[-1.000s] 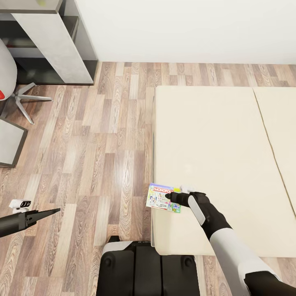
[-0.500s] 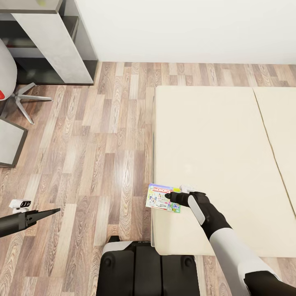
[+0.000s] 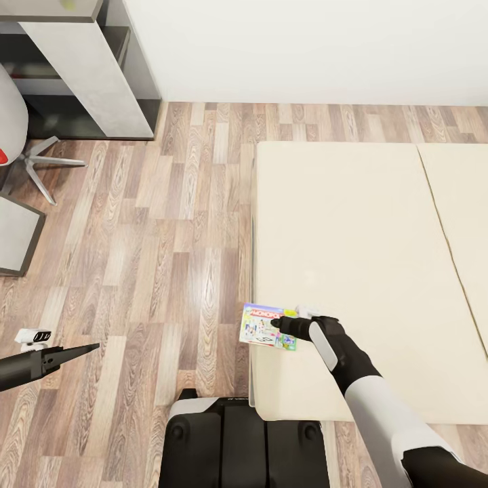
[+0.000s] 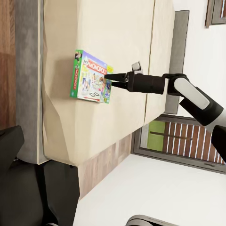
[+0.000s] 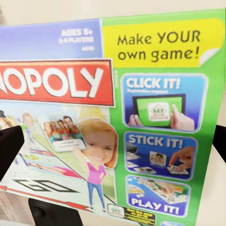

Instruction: Put all the toys in the child's room - the three board games (two on the bed and one on the table), the two jigsaw puzzles on the table, and the tennis ball on the table - inside the toy box on the table in the child's room.

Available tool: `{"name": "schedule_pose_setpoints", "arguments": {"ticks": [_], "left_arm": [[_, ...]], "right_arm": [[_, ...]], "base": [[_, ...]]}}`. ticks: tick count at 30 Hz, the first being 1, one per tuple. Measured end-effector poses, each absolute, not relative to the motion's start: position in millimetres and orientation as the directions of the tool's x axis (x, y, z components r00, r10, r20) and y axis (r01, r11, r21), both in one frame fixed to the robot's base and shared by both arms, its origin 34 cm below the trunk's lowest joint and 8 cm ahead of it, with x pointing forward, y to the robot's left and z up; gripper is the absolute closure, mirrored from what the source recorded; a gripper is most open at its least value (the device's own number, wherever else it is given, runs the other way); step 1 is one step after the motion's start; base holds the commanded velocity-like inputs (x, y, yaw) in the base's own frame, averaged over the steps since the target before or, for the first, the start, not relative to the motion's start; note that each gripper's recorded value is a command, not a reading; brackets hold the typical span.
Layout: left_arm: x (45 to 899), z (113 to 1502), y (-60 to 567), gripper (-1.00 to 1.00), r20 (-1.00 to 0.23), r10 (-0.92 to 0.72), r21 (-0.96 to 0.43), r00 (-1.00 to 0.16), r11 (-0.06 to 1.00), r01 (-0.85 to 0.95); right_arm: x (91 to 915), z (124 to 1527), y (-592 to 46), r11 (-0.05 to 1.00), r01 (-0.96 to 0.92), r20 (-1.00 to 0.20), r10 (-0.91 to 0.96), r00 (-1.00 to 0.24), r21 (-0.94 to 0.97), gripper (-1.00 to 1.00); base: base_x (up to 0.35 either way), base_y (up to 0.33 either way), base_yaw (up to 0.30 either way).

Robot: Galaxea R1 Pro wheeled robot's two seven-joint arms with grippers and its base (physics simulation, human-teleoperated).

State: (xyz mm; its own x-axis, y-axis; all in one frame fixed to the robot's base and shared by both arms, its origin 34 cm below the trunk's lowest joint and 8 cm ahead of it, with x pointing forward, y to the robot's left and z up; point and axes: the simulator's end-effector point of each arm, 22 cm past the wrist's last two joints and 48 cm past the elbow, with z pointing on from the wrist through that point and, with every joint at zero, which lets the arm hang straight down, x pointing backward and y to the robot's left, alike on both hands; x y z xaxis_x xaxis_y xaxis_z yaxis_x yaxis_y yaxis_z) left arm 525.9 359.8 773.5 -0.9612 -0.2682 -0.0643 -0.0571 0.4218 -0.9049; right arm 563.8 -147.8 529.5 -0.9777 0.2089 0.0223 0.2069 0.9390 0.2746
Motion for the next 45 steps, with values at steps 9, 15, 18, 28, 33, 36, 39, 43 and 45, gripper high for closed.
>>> {"name": "schedule_pose_setpoints", "arguments": {"ticks": [9, 15, 18, 28, 33, 36, 39, 43, 45], "left_arm": [[525.9, 773.5, 359.8, -1.0, -0.064, -0.268, -0.905, -0.961, 0.422, -0.057], [525.9, 773.5, 359.7, -1.0, -0.064, -0.268, -0.905, -0.961, 0.422, -0.057], [525.9, 773.5, 359.7, -1.0, -0.064, -0.268, -0.905, -0.961, 0.421, -0.057], [525.9, 773.5, 359.8, -1.0, -0.064, -0.268, -0.905, -0.961, 0.422, -0.057], [525.9, 773.5, 359.8, -1.0, -0.064, -0.268, -0.905, -0.961, 0.422, -0.057], [525.9, 773.5, 359.8, -1.0, -0.064, -0.268, -0.905, -0.961, 0.422, -0.057], [525.9, 773.5, 359.8, -1.0, -0.064, -0.268, -0.905, -0.961, 0.422, -0.057], [525.9, 773.5, 359.8, -1.0, -0.064, -0.268, -0.905, -0.961, 0.422, -0.057], [525.9, 773.5, 359.8, -1.0, -0.064, -0.268, -0.905, -0.961, 0.422, -0.057]], "right_arm": [[564.3, 530.5, -144.3, 0.935, 0.204, 0.022, 0.207, -0.978, 0.289, -1.0], [565.1, 530.7, -143.7, 0.935, 0.204, 0.021, 0.207, -0.978, 0.291, -1.0], [565.7, 531.0, -143.2, 0.934, 0.205, 0.022, 0.207, -0.978, 0.292, -1.0], [570.4, 532.5, -140.3, 0.933, 0.203, 0.019, 0.207, -0.978, 0.298, -1.0], [571.8, 533.2, -138.1, 0.932, 0.202, 0.017, 0.206, -0.978, 0.301, -1.0], [572.0, 533.4, -136.9, 0.931, 0.202, 0.017, 0.207, -0.978, 0.303, -1.0], [572.3, 533.5, -136.4, 0.931, 0.202, 0.017, 0.207, -0.978, 0.304, -1.0], [572.5, 533.6, -136.5, 0.931, 0.202, 0.016, 0.207, -0.978, 0.304, -1.0], [572.5, 533.5, -136.6, 0.931, 0.202, 0.017, 0.207, -0.978, 0.304, -1.0]], "base": [[0.0, 0.0, 0.0], [0.0, 0.0, 0.0], [0.0, 0.0, 0.0], [0.0, 0.0, 0.0], [0.0, 0.0, 0.0], [0.0, 0.0, 0.0], [0.0, 0.0, 0.0], [0.0, 0.0, 0.0], [0.0, 0.0, 0.0]]}}
